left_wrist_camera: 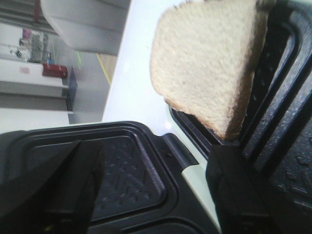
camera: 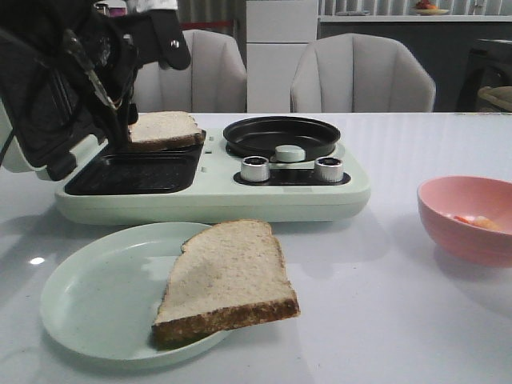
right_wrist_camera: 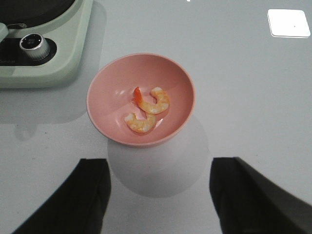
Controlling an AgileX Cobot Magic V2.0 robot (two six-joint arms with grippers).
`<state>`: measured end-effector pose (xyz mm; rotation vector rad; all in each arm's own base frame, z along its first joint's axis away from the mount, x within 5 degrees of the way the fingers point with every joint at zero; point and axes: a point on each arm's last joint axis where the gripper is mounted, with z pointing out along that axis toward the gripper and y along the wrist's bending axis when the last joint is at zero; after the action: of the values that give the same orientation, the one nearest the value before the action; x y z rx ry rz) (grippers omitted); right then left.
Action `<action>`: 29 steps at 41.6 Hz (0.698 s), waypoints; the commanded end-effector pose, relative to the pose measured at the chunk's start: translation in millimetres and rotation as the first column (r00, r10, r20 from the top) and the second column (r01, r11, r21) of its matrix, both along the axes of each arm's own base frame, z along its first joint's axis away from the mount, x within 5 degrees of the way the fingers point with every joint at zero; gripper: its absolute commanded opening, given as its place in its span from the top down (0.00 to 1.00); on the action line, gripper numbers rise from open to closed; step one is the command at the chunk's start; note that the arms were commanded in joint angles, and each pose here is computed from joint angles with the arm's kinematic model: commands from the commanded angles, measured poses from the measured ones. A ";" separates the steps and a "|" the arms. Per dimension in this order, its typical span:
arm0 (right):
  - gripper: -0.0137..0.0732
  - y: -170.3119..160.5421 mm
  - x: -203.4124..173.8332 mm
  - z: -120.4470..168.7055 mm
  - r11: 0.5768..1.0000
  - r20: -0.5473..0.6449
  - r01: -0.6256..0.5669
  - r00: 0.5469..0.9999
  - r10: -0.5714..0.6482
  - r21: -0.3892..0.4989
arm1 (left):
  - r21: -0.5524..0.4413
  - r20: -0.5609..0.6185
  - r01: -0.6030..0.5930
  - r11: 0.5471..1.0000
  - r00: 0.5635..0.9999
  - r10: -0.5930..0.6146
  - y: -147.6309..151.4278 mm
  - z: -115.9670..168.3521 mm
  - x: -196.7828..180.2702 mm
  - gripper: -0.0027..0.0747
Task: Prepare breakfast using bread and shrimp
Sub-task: 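Carry the bread slice with the left gripper onto the far waffle plate, then move the right gripper over the remaining bread slice on the plate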
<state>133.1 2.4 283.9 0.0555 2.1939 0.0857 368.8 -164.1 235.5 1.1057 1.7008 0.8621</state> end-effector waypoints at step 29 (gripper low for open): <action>0.22 -0.8 4.8 13.3 1.000 0.088 0.005 0.996 -0.004 -0.008 | -0.693 -0.496 -0.202 0.692 0.831 -0.254 24.6 118.3 -198.9 0.32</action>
<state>133.1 2.4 283.9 0.0555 2.1939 0.0857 192.0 -145.6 334.1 0.8604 2.3172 -0.0921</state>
